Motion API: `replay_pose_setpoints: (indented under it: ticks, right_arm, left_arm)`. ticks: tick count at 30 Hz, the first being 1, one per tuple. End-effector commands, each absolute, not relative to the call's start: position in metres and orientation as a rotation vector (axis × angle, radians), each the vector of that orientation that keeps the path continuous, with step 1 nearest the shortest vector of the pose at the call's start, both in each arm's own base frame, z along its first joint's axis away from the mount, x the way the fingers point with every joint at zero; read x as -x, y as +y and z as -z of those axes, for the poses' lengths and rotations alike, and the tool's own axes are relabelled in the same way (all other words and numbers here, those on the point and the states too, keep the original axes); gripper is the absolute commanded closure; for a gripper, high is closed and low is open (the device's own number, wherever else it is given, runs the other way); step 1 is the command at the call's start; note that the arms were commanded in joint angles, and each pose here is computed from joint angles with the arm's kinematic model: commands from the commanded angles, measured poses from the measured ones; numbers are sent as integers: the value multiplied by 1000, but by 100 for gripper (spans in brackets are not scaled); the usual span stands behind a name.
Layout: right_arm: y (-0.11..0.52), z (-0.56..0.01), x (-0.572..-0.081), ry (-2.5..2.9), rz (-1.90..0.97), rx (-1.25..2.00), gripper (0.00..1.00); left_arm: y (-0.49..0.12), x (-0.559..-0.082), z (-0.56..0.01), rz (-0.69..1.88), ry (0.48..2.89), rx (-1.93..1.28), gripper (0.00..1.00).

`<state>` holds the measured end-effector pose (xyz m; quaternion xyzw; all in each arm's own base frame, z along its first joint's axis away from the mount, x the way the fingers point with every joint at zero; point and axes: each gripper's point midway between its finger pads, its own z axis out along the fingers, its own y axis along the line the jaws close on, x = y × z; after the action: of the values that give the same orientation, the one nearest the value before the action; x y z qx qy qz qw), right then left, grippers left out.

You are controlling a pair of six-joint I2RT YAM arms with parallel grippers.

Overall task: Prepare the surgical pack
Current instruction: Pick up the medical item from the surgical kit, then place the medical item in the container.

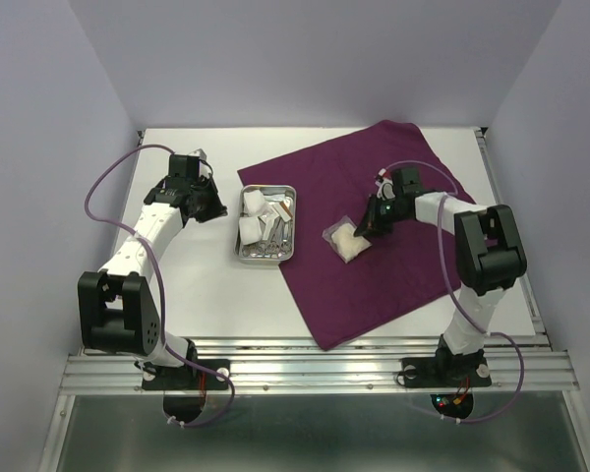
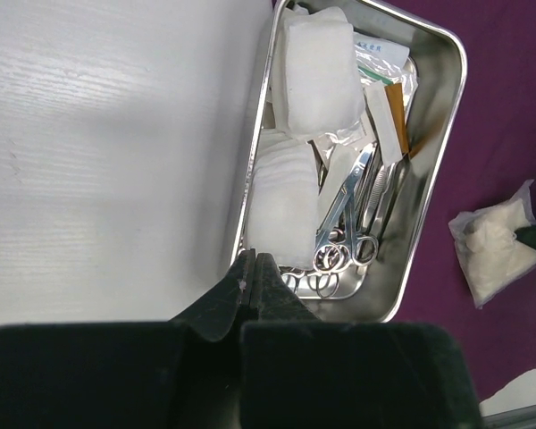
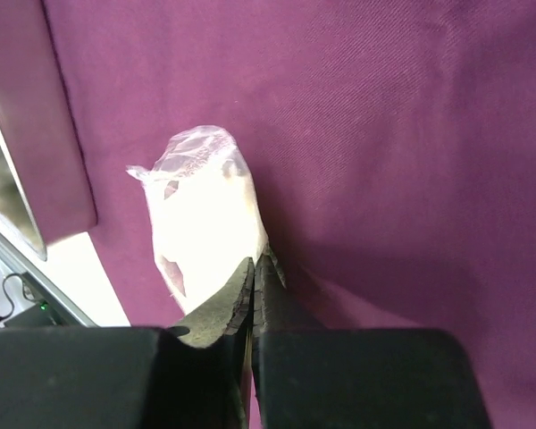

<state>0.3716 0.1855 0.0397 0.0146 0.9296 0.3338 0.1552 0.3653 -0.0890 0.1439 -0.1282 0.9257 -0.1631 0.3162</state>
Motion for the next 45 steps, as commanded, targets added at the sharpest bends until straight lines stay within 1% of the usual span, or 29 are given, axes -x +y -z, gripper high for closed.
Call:
replay_pose_setpoints:
  ticks: [1, 3, 7, 9, 11, 16, 18, 19, 21, 23, 24, 25, 26, 27, 28, 31, 33, 37, 40, 42, 43, 44, 45]
  right_arm:
    - [185, -83, -383, 2535, -923, -46, 99]
    - [183, -95, -385, 2505, -910, -72, 99]
    - [185, -141, -389, 2376, -922, -164, 99]
    - [192, -153, -391, 2360, -842, -161, 99]
    - [200, -167, -392, 2333, -833, -189, 99]
    - [241, -208, -400, 2194, -957, -228, 99]
    - [265, -212, -400, 2190, -994, -222, 99]
    - [280, -224, -403, 2160, -1008, -236, 99]
    - [295, -213, -410, 2173, -1000, -283, 99]
    - [319, -215, -411, 2164, -1051, -335, 99]
    - [328, -199, -414, 2201, -1029, -369, 99]
    - [341, -205, -417, 2192, -1007, -391, 99]
    - [340, -189, -420, 2217, -972, -424, 99]
    - [355, -197, -421, 2202, -994, -421, 99]
    - [363, -184, -425, 2215, -994, -454, 99]
    - [378, -177, -432, 2189, -992, -543, 99]
    - [379, -158, -437, 2200, -974, -592, 99]
    - [382, -139, -435, 2182, -968, -698, 99]
    - [380, -124, -426, 2188, -932, -760, 99]
    - [378, -123, -424, 2167, -920, -786, 99]
    - [373, -111, -417, 2169, -883, -806, 99]
    - [376, -124, -424, 2089, -950, -797, 99]
    - [383, -125, -416, 2075, -964, -784, 99]
  left_arm:
    - [-86, -370, -165, 401, 2383, 300, 100]
    - [-81, -369, -165, 360, 2391, 311, 100]
    - [-76, -371, -174, 332, 2364, 308, 100]
    - [-75, -372, -176, 322, 2362, 307, 100]
    - [-69, -379, -185, 283, 2346, 322, 100]
    - [-61, -380, -201, 231, 2314, 339, 100]
    - [-54, -379, -205, 190, 2299, 356, 100]
    - [-51, -379, -209, 176, 2289, 366, 100]
    - [-47, -376, -210, 152, 2288, 380, 100]
    - [-45, -372, -213, 144, 2277, 389, 100]
    - [-43, -371, -214, 140, 2271, 397, 100]
    - [-40, -369, -215, 130, 2259, 418, 100]
    - [-40, -368, -215, 127, 2257, 419, 100]
    - [-40, -368, -216, 129, 2253, 417, 100]
    - [-40, -368, -217, 134, 2251, 414, 100]
    - [-42, -368, -218, 143, 2254, 402, 100]
    - [-43, -368, -219, 153, 2252, 399, 100]
    - [-40, -366, -216, 136, 2257, 409, 100]
    - [-39, -365, -214, 132, 2263, 412, 100]
    - [-40, -366, -215, 137, 2256, 410, 100]
    - [-41, -366, -215, 141, 2256, 409, 100]
    - [-41, -366, -215, 143, 2255, 408, 100]
    - [-41, -366, -215, 146, 2258, 412, 100]
